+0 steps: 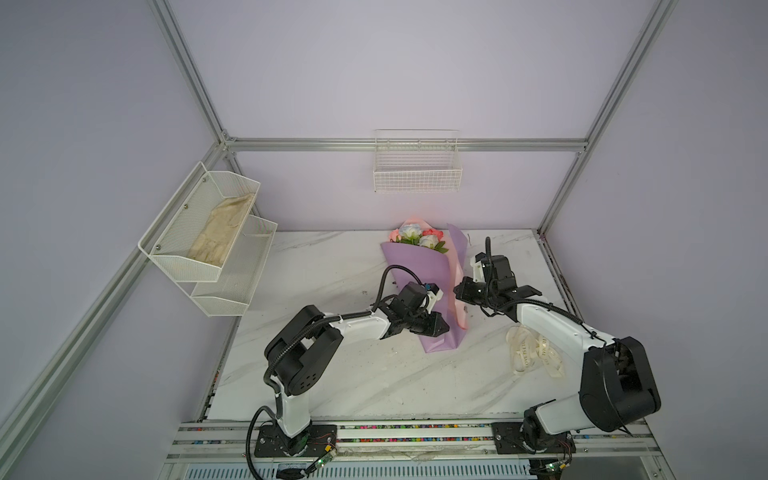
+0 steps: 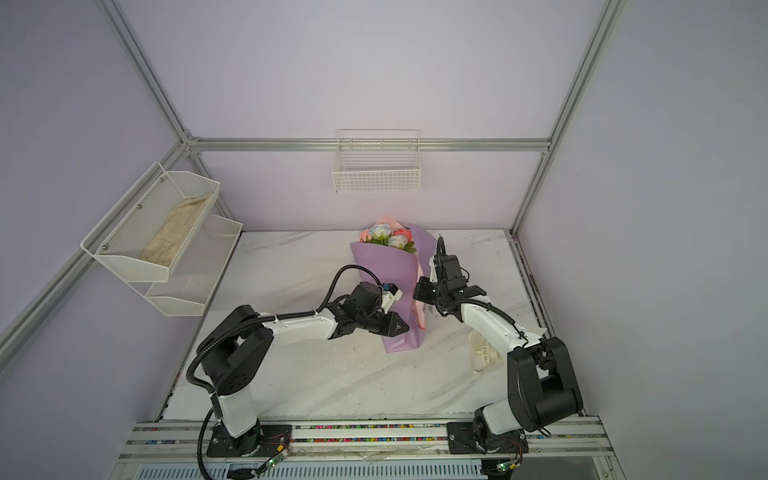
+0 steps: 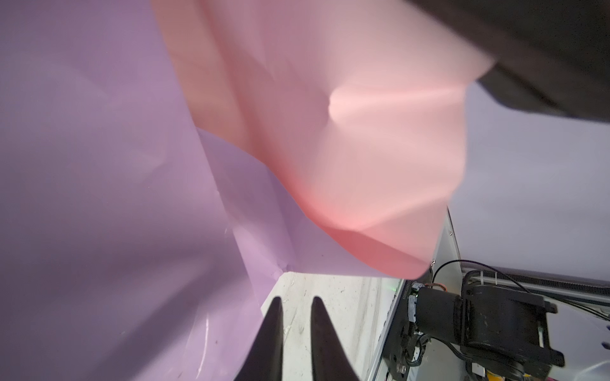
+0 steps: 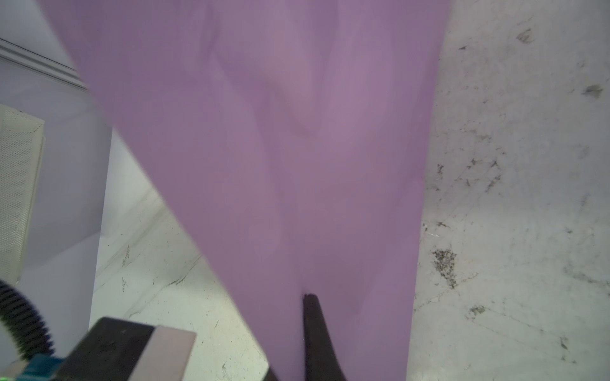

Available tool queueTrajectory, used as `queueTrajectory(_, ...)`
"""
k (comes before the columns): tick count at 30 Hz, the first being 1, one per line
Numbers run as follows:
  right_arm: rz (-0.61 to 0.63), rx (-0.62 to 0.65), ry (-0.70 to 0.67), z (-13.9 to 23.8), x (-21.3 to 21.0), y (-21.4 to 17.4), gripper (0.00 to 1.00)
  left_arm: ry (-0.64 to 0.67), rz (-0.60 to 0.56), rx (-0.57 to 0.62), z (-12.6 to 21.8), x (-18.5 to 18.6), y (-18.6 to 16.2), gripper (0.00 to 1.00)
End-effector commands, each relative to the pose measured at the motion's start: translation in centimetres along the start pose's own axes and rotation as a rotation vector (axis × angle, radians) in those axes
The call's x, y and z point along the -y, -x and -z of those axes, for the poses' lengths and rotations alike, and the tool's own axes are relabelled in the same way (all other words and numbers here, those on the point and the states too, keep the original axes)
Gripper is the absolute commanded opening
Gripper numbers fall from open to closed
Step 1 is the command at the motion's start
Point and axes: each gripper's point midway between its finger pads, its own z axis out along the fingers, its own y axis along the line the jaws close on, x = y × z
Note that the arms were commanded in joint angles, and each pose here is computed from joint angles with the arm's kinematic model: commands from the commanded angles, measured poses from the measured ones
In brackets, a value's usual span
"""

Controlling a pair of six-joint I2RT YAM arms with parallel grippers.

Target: Tie the bouquet of fake flowers

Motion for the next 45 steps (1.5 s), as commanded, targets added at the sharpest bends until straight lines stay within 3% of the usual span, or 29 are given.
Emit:
queueTrajectory(1,0.037,-0.003,-0.019,-0.3,-1.1,0.2,0.00,-0.037,0.029,0.121,2.7,0.3,1.3,0.21)
queueTrajectory(5,0.043,-0.027,0.007,-1.3,-2.7,-0.4,0.00,-0.014,0.060,0.168,4.7,-0.9,1.4,0.30)
queueTrajectory(14,0.086,-0.106,0.013,-5.0,-6.1,-3.3,0.00,-0.051,0.199,0.291,8.1,-4.1,1.6,0.35)
queueTrajectory(19,0.110,-0.169,0.014,-7.2,-7.5,-5.4,0.00,-0.062,0.230,0.351,10.0,-5.0,2.3,0.53)
queueTrajectory(29,0.111,-0.237,0.030,-10.0,-8.3,-7.4,0.05,-0.176,0.301,0.454,12.0,-5.5,4.9,0.67)
queueTrajectory(34,0.104,-0.242,0.067,-10.2,-8.9,-7.6,0.15,-0.263,0.355,0.518,12.9,-6.3,7.5,0.69)
queueTrajectory(36,0.105,-0.248,0.085,-10.2,-9.2,-7.8,0.24,-0.283,0.378,0.531,12.9,-6.8,8.5,0.70)
queueTrajectory(45,0.087,-0.249,0.145,-9.7,-9.6,-8.4,0.43,-0.263,0.458,0.494,10.8,-10.0,11.0,0.70)
